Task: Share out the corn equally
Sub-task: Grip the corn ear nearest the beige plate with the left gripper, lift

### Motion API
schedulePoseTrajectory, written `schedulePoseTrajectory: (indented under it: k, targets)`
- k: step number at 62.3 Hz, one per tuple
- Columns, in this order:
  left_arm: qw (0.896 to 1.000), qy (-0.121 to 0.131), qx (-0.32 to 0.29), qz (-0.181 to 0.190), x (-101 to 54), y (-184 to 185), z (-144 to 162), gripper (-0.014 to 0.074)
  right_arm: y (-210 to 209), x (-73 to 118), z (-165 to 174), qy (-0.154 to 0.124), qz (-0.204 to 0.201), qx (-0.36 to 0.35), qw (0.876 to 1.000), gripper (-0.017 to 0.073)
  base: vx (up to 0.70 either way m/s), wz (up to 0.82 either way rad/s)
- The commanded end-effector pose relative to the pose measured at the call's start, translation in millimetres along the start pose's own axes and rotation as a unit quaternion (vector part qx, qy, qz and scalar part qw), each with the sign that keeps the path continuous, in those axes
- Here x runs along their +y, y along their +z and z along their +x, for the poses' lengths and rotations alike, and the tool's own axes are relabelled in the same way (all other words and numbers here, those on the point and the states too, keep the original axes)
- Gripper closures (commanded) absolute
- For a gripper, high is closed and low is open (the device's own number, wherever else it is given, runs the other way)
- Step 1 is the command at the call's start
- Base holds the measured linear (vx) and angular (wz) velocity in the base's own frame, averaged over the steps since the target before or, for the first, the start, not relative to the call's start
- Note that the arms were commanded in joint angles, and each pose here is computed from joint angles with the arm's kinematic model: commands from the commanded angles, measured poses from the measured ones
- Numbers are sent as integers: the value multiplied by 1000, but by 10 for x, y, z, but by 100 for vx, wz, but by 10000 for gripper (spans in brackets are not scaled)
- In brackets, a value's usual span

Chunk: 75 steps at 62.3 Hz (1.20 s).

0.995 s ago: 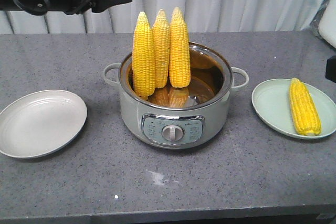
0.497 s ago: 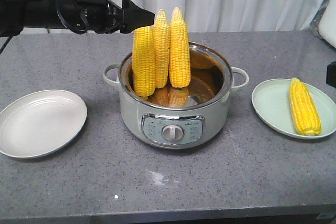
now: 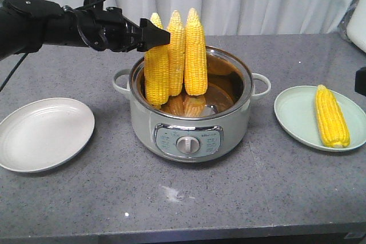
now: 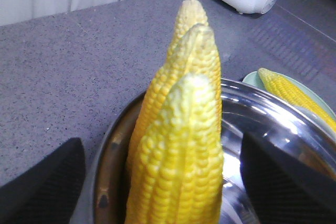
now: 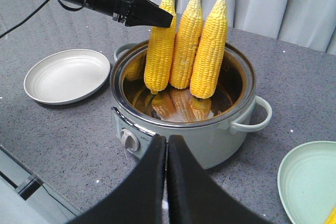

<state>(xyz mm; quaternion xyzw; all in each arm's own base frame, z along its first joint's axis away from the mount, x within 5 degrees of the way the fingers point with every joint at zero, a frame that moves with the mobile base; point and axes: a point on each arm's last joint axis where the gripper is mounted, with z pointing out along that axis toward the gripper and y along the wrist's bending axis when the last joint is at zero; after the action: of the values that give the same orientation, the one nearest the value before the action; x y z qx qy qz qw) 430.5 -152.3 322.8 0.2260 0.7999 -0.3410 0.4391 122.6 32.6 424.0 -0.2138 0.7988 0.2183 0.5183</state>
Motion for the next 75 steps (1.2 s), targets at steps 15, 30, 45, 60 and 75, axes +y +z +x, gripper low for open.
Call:
schedulePoseTrajectory:
  k: [15, 30, 45, 60, 75]
  targets:
    - [999, 5, -52, 11, -187, -172, -263, 123, -36, 21, -97, -1, 3, -34, 999, 564, 0, 0]
    - [999, 5, -52, 11, -188, -172, -262, 440, -36, 21, -97, -1, 3, -34, 999, 564, 0, 0]
    - [998, 2, -53, 16, -203, -179, -268, 602, -36, 22, -96, -1, 2, -34, 999, 564, 0, 0]
    - [996, 16, -67, 51, -442, -407, -408, 602, -36, 28, -91, -1, -2, -31, 1000, 564, 0, 0]
    - [989, 83, -83, 89, -936, -962, -621, 602, -36, 37, -84, -1, -6, -27, 1000, 564, 0, 0]
